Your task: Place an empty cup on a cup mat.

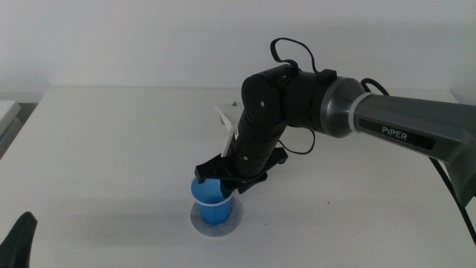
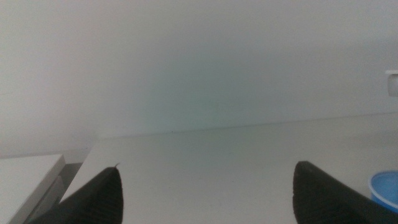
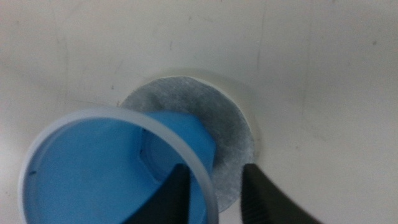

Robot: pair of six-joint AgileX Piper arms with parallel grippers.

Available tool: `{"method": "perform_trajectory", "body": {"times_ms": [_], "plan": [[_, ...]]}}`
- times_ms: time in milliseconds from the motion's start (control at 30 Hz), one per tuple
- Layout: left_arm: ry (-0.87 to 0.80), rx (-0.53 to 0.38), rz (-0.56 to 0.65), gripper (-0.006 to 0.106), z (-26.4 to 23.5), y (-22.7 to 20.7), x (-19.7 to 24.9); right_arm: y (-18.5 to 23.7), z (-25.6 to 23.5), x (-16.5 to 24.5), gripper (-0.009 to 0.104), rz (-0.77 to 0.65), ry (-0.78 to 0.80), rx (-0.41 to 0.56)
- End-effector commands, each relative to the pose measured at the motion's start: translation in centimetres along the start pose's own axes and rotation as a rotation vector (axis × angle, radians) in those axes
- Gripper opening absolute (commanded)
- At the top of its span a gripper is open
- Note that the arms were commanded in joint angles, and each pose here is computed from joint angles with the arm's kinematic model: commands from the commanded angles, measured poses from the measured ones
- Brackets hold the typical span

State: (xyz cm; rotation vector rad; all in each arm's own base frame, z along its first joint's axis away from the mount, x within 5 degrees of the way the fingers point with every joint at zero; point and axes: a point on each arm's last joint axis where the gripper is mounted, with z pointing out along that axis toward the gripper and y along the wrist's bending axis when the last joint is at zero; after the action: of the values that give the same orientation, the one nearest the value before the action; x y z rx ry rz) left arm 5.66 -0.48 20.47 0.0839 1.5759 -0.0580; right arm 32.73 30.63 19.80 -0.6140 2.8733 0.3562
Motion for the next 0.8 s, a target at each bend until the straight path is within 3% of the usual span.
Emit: {"method": "perform_trajectory", "body": {"times_ms": [0, 233, 333, 433, 533, 767], "plan": [[-0.009, 0.002, -0.005, 0.094, 0.0, 0.0, -0.1, 0.0, -0.5, -0.1, 0.028, -0.019, -0.01, 0.01], [-0.009, 0.002, -0.005, 0.094, 0.0, 0.0, -0.1, 0.5, -3.5, -0.9, 0.081, -0.065, -0.087, -0.013], [-0.009, 0.002, -0.005, 0.094, 0.0, 0.0, -0.1, 1.0, -6.5, -1.6, 0.093, -0.115, -0.146, -0.032], [-0.009, 0.002, -0.005, 0.094, 0.0, 0.0, -0.1, 0.9, -10.5, -2.0, 0.093, -0.178, -0.211, -0.037], [-0.009, 0.002, -0.005, 0.094, 0.0, 0.0, -0.1, -0.9, -15.1, -2.1, 0.093, -0.151, -0.299, -0.015], [-0.009, 0.002, -0.005, 0.094, 0.0, 0.0, -0.1, -10.6, -26.2, 0.0, 0.093, 0.031, -0.551, 0.142]]}}
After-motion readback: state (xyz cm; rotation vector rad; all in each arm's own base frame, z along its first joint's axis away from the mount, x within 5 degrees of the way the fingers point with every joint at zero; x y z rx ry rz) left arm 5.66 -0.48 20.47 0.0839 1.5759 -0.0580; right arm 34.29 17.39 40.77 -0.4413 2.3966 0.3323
